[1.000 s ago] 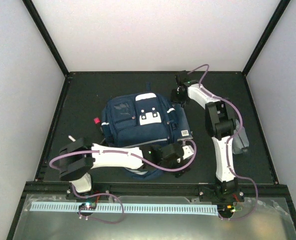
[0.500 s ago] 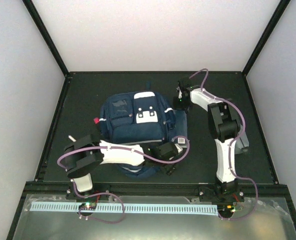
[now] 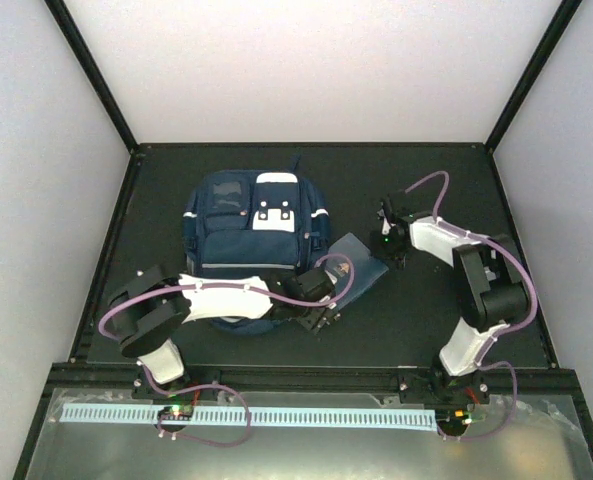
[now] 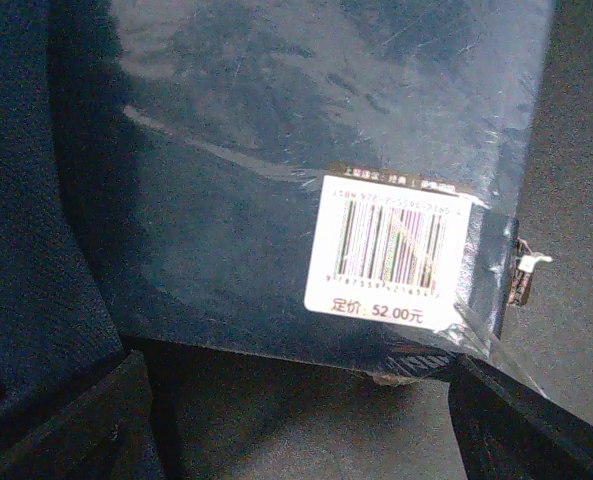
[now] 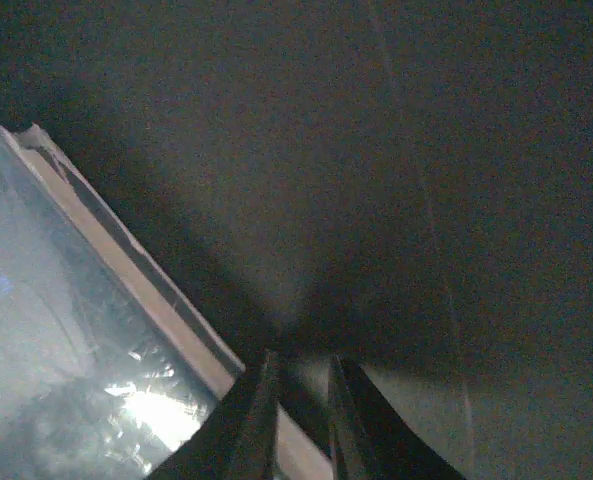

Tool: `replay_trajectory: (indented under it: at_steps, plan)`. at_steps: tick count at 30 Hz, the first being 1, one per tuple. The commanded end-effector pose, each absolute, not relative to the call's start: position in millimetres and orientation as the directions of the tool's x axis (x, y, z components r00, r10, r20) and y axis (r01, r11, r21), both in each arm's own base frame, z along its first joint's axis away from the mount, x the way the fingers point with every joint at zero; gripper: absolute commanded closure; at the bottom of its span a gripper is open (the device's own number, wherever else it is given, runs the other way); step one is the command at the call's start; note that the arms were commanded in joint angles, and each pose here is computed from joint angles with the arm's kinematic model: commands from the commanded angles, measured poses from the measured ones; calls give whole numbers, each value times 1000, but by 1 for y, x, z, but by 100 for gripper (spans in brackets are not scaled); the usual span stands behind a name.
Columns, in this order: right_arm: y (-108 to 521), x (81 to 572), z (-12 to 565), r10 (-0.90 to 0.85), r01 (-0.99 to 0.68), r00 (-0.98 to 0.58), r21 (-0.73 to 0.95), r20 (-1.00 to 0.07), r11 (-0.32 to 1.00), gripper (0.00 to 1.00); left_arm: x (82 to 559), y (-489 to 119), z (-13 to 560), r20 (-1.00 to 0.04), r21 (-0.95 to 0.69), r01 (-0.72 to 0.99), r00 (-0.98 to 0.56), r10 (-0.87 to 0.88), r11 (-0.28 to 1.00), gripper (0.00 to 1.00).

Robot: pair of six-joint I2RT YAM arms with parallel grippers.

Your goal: Pack the student bag

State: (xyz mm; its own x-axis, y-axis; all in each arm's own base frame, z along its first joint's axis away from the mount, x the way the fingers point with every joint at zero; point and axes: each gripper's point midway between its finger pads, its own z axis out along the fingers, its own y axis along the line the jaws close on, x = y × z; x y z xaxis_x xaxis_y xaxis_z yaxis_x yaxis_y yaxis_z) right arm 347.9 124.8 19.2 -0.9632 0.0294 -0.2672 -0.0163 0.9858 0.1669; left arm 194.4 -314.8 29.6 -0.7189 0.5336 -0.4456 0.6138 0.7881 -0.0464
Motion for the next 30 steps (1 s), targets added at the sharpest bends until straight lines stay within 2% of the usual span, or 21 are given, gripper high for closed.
replay_trajectory:
  at_steps: [1, 3, 5, 7, 9, 13, 16, 24, 30]
  plan:
    - [145, 328, 26, 13, -59, -971, 289, -240, 956, 72, 206, -313, 31, -478, -51, 567, -737, 478, 822, 15]
    - [147, 332, 26, 20, -62, -970, 323, -243, 944, 49, 203, -320, 34, -491, -120, 552, -756, 434, 825, 15]
    - [150, 335, 27, 26, -68, -968, 361, -250, 930, 35, 196, -329, 36, -494, -209, 534, -781, 382, 819, 14]
    - [154, 337, 29, 21, -88, -964, 392, -266, 916, 24, 190, -338, 38, -490, -308, 507, -810, 323, 805, 13]
    - [162, 337, 31, 7, -120, -959, 432, -282, 894, 20, 185, -344, 40, -478, -383, 473, -836, 268, 793, 13]
    - [169, 336, 27, 6, -129, -964, 488, -265, 863, 20, 181, -349, 46, -448, -482, 395, -878, 167, 782, 13]
    - [174, 326, 18, -1, -112, -978, 525, -207, 844, 22, 182, -351, 51, -437, -523, 360, -891, 119, 772, 12]
    - [181, 267, 39, 71, -57, -985, 677, -160, 734, 42, 190, -364, 48, -434, -558, 360, -895, 106, 748, 12]
    - [174, 223, 64, 104, -48, -980, 715, -167, 698, 53, 201, -377, 73, -517, -564, 437, -849, 113, 701, 15]
